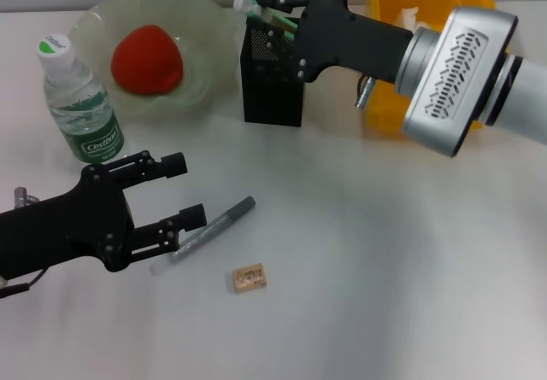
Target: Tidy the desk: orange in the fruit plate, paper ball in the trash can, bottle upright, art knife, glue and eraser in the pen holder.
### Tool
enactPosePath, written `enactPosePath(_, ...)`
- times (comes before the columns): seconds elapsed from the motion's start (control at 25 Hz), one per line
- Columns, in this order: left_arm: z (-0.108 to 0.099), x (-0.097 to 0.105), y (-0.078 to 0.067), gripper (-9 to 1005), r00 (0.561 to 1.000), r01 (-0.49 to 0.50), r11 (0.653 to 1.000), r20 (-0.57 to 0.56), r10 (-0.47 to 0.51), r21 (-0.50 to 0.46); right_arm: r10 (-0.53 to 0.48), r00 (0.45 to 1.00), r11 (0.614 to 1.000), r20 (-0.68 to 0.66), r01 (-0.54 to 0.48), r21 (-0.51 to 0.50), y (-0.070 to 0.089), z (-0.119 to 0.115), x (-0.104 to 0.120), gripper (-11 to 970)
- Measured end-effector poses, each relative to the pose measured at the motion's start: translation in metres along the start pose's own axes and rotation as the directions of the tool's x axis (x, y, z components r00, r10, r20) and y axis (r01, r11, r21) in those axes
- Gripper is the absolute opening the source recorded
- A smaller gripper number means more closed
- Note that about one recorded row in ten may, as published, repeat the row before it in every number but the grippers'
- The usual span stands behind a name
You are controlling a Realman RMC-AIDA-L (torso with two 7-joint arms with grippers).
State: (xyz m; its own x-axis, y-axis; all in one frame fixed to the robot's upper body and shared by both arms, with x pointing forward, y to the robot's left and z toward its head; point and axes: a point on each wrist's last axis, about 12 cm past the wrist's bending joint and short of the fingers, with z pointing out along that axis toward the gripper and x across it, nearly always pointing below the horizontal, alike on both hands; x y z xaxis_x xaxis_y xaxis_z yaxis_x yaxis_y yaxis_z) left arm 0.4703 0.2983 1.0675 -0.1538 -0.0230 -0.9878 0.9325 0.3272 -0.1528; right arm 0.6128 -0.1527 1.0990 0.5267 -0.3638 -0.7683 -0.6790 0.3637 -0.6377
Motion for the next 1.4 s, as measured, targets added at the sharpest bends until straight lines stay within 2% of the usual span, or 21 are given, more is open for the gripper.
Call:
enactPosePath(0.2, 0.0001, -0.0001, -0.0002, 707, 1.000, -0.002, 1.000, 0.000, 0.002, 0.003, 0.086, 0.996, 0.996, -0.013, -0.086, 0.003, -0.0017, 0.0024, 0.0007, 182)
enactPosePath(0.28, 0.0001, -0.0002, -0.0002, 707, 1.000, -0.003, 1.000, -0.001, 0.003, 0.004, 0.193, 0.981, 0.981, -0.020, -0.193, 0.017, -0.0035, 0.0027, 0.0017, 182)
enactPosePath(0.6, 0.0006, 0.0008, -0.0015, 707, 1.000, -0.014, 1.000, 0.004, 0.014, 0.004, 0.321, 0.946, 0.947, -0.050, -0.319, 0.039, -0.0046, 0.0030, 0.0058, 183)
enactPosePath(0.68, 0.0008, 0.0011, -0.0019, 707, 1.000, -0.019, 1.000, 0.008, 0.019, 0.002, 0.385, 0.921, 0.923, -0.057, -0.382, 0.047, -0.0058, 0.0043, 0.0064, 184)
enactPosePath(0.92, 0.0015, 0.0012, -0.0020, 707, 1.000, -0.020, 1.000, 0.007, 0.020, 0.005, 0.475, 0.879, 0.879, -0.047, -0.472, 0.062, -0.0071, 0.0045, 0.0064, 192)
enactPosePath(0.96, 0.0018, 0.0012, -0.0019, 707, 1.000, -0.020, 1.000, 0.006, 0.020, 0.006, 0.515, 0.856, 0.857, -0.047, -0.512, 0.068, -0.0070, 0.0041, 0.0070, 194)
enactPosePath(1.04, 0.0018, 0.0013, -0.0020, 707, 1.000, -0.021, 1.000, 0.005, 0.020, 0.007, 0.536, 0.843, 0.843, -0.047, -0.533, 0.071, -0.0071, 0.0039, 0.0074, 196)
enactPosePath(1.08, 0.0016, 0.0016, -0.0022, 707, 1.000, -0.021, 1.000, 0.005, 0.021, 0.006, 0.577, 0.816, 0.816, -0.047, -0.572, 0.079, -0.0076, 0.0037, 0.0081, 198)
enactPosePath(1.12, 0.0016, 0.0016, -0.0022, 707, 1.000, -0.021, 1.000, 0.005, 0.021, 0.006, 0.577, 0.816, 0.816, -0.047, -0.572, 0.079, -0.0076, 0.0037, 0.0081, 199)
enactPosePath(1.16, 0.0011, 0.0016, -0.0022, 707, 1.000, -0.022, 1.000, 0.007, 0.022, 0.002, 0.601, 0.798, 0.798, -0.046, -0.596, 0.085, -0.0083, 0.0035, 0.0085, 200)
enactPosePath(1.4, 0.0017, 0.0022, -0.0028, 707, 0.999, -0.033, 0.999, 0.014, 0.033, -0.005, 0.613, 0.789, 0.789, -0.047, -0.608, 0.090, -0.0081, 0.0026, 0.0094, 208)
